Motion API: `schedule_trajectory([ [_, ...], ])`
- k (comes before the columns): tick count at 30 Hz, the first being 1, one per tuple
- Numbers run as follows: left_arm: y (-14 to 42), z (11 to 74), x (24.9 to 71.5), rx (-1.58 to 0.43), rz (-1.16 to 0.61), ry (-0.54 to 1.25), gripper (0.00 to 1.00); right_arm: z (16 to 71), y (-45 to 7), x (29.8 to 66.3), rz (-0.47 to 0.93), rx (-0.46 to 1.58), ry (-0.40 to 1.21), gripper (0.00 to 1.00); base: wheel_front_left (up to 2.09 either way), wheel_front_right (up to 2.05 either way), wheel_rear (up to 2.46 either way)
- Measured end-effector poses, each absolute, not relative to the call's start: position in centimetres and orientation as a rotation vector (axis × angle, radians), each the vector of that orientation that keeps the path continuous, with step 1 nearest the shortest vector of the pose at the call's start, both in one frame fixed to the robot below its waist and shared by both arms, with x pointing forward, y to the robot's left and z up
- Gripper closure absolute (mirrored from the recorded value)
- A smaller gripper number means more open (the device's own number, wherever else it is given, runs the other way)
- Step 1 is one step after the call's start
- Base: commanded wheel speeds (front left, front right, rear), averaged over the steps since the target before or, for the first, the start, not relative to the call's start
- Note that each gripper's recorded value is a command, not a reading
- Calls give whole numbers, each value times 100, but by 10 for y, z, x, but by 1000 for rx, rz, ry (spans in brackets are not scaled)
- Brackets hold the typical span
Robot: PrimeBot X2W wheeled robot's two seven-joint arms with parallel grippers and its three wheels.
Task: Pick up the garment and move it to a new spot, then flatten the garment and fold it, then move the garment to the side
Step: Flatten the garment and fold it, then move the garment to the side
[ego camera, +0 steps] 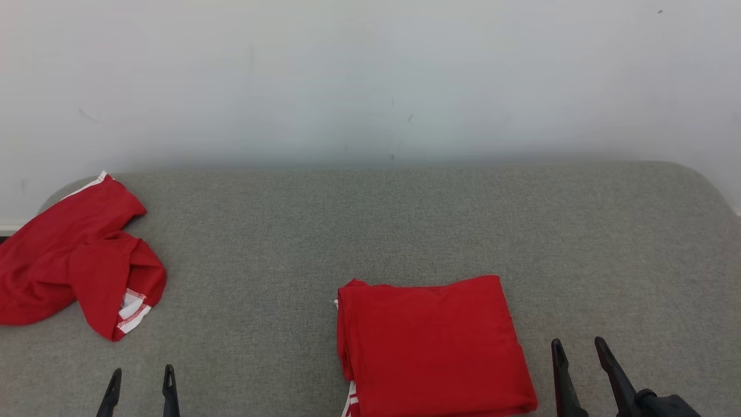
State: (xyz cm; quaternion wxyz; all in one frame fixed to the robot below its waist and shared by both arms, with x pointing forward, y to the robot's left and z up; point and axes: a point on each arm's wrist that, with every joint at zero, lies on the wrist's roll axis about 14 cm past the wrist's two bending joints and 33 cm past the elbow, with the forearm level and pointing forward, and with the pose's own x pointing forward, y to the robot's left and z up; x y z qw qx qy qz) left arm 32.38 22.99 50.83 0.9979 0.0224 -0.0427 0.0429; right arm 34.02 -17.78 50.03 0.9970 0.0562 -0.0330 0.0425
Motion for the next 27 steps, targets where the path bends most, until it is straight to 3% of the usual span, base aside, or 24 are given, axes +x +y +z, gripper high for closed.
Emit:
schedule_trajectory([
  [27,229,505,321,45,86,-75,0,495,-177,342,90,108,-47,0,0,0,0],
])
